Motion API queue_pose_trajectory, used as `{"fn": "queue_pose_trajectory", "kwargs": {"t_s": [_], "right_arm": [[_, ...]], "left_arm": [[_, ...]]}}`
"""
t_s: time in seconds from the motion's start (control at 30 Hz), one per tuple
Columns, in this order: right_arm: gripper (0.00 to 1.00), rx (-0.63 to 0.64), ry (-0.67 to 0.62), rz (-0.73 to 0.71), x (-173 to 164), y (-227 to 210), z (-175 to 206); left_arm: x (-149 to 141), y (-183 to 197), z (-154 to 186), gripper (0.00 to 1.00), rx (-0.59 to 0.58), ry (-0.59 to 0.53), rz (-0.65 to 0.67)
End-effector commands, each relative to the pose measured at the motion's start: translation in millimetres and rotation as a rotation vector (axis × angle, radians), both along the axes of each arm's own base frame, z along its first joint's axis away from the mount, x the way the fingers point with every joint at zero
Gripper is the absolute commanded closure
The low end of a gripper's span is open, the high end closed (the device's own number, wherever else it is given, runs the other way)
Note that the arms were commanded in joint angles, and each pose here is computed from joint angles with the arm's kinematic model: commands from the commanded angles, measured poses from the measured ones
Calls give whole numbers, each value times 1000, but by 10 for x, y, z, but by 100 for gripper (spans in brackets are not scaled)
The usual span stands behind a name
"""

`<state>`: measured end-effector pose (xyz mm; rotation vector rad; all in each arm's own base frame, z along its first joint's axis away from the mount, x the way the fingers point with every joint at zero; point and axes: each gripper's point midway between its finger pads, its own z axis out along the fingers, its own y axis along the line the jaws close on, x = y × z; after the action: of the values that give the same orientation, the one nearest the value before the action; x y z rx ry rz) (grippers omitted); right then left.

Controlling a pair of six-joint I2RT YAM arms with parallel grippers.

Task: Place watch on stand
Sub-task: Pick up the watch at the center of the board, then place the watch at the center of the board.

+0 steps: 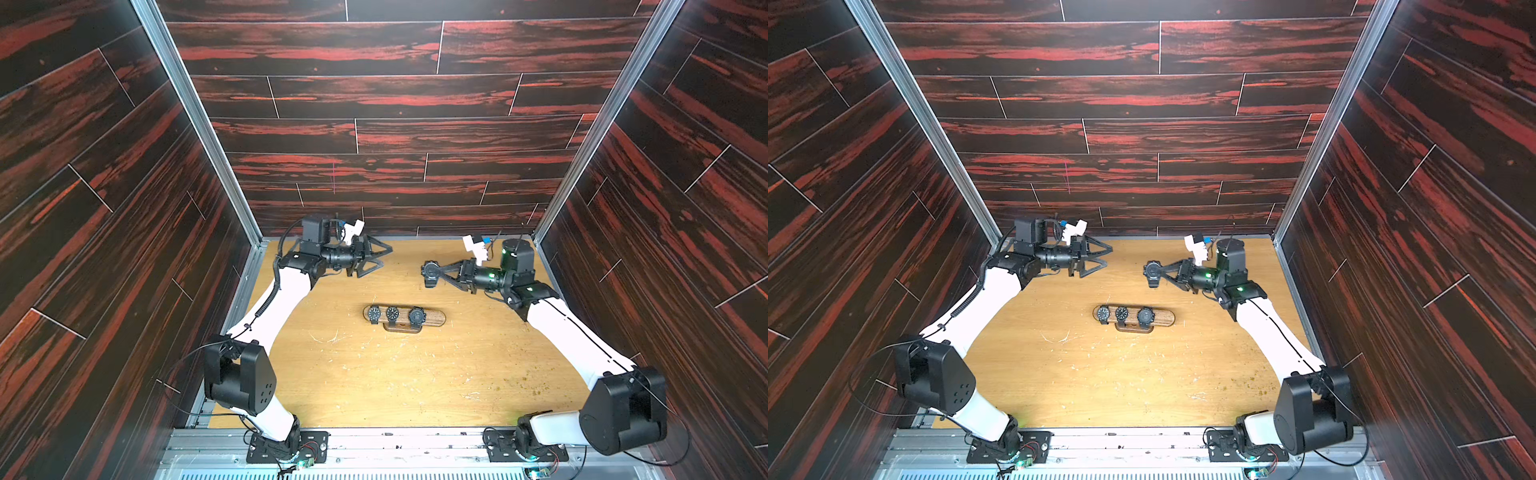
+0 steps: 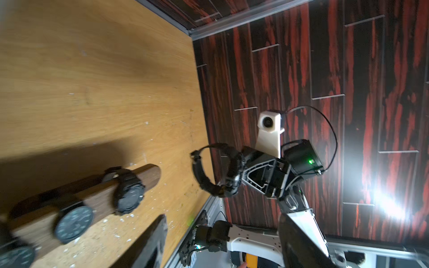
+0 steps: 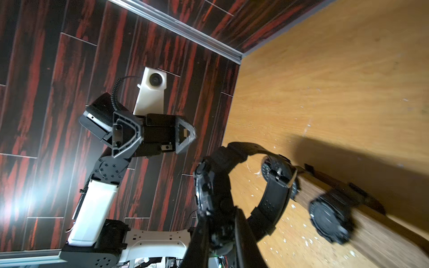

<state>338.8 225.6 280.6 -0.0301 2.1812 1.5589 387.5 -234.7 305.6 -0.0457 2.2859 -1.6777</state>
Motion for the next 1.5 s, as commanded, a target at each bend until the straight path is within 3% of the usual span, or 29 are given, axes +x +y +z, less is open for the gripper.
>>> {"fn": "queue_pose_trajectory", "kwargs": {"t_s": [0.0, 0.17, 0.6, 1.13, 1.47], "right_arm": [[100, -45, 30, -20, -85, -141, -158], [100, -94, 80, -53, -180, -331, -377], [100, -139, 201, -68, -338, -490, -953], [100, -148, 258, -77, -347, -611, -1290], [100, -130, 285, -75, -355, -595, -1411]], "left_arm": [[-49, 156, -242, 24, 55, 49, 36], [-69, 299, -597, 24, 131, 122, 78], [-116, 490, -1181, 24, 189, 253, 136], [-196, 734, -1598, 24, 269, 354, 197], [-186, 732, -1752, 24, 258, 381, 212]]}}
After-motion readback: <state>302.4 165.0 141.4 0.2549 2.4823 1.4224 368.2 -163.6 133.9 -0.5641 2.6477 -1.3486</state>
